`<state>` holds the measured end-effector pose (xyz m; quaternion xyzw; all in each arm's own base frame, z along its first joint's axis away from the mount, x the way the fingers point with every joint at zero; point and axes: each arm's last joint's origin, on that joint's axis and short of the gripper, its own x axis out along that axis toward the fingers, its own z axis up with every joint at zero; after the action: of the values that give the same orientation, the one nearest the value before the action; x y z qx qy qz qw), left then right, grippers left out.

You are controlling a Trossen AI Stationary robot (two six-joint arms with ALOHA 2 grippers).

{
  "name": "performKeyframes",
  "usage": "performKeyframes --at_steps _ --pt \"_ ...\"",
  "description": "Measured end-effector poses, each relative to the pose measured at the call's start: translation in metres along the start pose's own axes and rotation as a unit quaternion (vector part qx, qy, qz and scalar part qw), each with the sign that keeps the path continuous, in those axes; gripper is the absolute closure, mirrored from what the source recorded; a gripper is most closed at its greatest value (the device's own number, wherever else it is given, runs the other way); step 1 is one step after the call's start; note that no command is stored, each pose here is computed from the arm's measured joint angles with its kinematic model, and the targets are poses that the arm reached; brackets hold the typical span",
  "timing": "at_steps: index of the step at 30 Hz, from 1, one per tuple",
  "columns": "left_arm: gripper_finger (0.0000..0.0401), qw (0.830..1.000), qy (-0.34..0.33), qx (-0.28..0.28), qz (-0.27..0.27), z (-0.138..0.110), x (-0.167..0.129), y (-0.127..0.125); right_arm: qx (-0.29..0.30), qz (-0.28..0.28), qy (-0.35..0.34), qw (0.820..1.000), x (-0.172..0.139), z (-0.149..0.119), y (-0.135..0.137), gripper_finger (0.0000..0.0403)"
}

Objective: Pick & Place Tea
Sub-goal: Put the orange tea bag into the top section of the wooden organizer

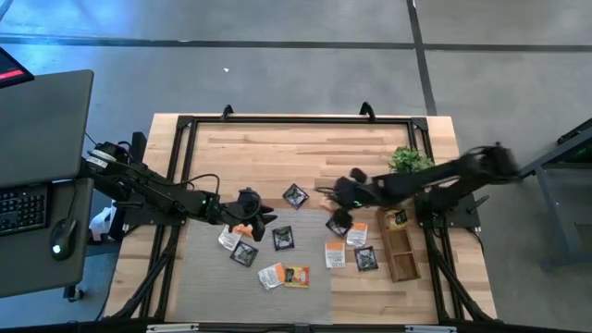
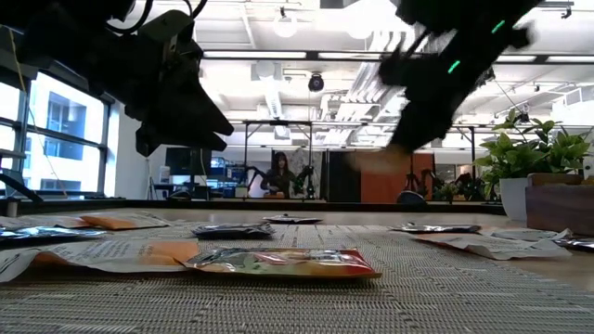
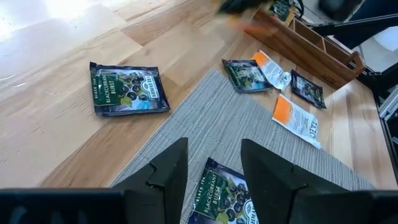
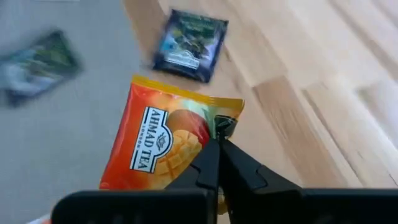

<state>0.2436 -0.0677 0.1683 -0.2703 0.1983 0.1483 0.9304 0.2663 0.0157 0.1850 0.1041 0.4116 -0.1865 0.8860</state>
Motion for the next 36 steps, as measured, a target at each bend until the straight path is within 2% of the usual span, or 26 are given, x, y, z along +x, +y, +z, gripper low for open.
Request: performKeyframes --at_steps 6,10,13,16,20,28,32,36 --pt "0.0254 1.0 0.0 0.0 0.0 0.0 0.0 0.0 0.052 -0.049 0.013 0.997 -0.081 -0.031 -0.003 0.0399" --pt "0.0254 1.0 -0.001 -0.003 0.0 0.0 0.0 0.0 0.1 -0.087 0.095 0.987 -0.112 -0.065 -0.011 0.0398" --pt "0.0254 1.0 -0.004 -0.018 0.002 0.0 0.0 0.0 0.137 -0.106 0.177 0.969 -0.126 -0.084 -0.015 0.0401" --pt "0.0254 1.0 -0.007 -0.026 0.005 0.001 0.0 0.0 0.158 -0.121 0.218 0.955 -0.131 -0.094 -0.011 0.04" --pt "0.0254 0.999 -0.025 -0.028 0.023 0.002 0.0 0.001 0.132 -0.16 0.216 0.954 -0.126 -0.1 -0.007 0.0401" --pt "0.0254 0.998 -0.042 -0.027 0.04 0.003 0.0 0.002 0.077 -0.26 0.234 0.934 -0.104 -0.107 0.002 0.0402" --pt "0.0254 0.998 -0.042 -0.026 0.04 0.003 0.0 0.002 0.053 -0.29 0.224 0.929 -0.093 -0.109 0.008 0.04" --pt "0.0254 0.998 -0.042 -0.026 0.04 0.003 0.0 0.002 0.036 -0.312 0.246 0.917 -0.089 -0.113 0.009 0.0386"
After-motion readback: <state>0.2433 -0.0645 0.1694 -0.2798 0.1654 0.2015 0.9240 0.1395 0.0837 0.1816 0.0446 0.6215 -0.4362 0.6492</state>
